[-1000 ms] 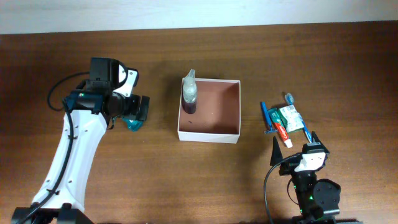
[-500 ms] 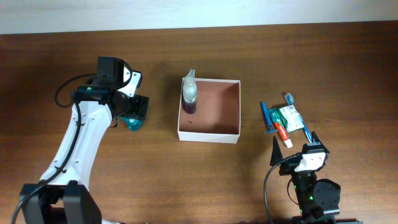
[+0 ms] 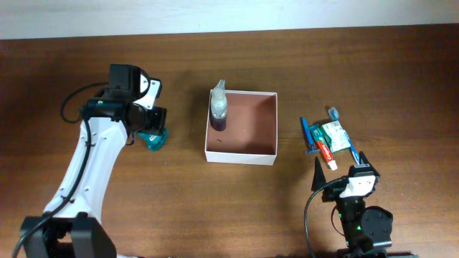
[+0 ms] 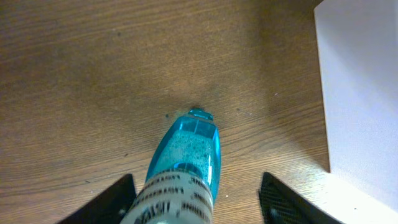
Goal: Pack container
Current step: 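Close the left gripper on the mouthwash bottle's cap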
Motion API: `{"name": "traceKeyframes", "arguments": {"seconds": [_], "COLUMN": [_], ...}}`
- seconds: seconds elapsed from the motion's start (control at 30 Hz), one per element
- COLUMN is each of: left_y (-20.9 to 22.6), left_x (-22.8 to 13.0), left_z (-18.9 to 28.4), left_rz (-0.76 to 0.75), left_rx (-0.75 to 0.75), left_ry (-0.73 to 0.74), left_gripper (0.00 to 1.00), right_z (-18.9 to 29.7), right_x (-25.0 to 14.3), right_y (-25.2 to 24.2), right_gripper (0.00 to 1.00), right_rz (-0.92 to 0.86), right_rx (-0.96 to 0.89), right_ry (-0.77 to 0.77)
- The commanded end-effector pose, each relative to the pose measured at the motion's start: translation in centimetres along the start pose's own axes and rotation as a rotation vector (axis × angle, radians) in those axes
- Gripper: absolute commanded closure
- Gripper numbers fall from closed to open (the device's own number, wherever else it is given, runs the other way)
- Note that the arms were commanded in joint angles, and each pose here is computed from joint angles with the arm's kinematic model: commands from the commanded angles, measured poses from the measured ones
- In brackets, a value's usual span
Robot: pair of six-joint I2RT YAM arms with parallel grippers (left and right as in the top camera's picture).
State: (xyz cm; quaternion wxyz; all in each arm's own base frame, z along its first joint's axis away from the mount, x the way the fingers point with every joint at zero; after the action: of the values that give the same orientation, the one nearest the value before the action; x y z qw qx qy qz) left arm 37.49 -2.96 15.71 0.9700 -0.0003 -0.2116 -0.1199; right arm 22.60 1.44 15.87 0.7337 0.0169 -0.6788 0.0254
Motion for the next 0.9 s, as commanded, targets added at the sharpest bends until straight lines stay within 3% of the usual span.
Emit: {"name": "traceKeyframes", "arguments": {"seconds": [0.0, 0.27, 0.87], "left_y": [0.46, 0.47, 0.75], "left_x": [1.44, 1.49, 1.41], "left_z": [2.56, 2.85, 2.65], "left_rz": [0.008, 0.007, 0.008], "left_rx": [0.017, 0.019, 0.036], "left_ry": [-0.083, -0.091, -0.082], "left_gripper": [0.42, 0.56, 0.54], "right_z": [0.01, 0.01, 0.01], "right_x": [-0.21, -0.21, -0.21], "right_y": [0.15, 0.15, 0.15], "right_gripper": [0.02, 0.02, 0.02], "right_rz": [-0.003, -0.003, -0.003], "right_rx": [0.007, 0.007, 0.007], "right_ry": [0.003, 0.003, 0.003]}}
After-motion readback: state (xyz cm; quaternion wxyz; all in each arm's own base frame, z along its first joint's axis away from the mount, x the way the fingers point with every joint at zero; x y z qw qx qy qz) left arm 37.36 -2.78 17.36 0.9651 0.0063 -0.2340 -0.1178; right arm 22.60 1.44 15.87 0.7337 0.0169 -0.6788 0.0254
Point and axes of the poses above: each gripper's point midway between its finger pads, its own z axis back along the fingers, its own y axis along the line the jaws close on, x = y × z, the point moved 2 cm from there along z, back along the fingers, and after that the axes turned 1 degree about -z, right-handed, at the moved point
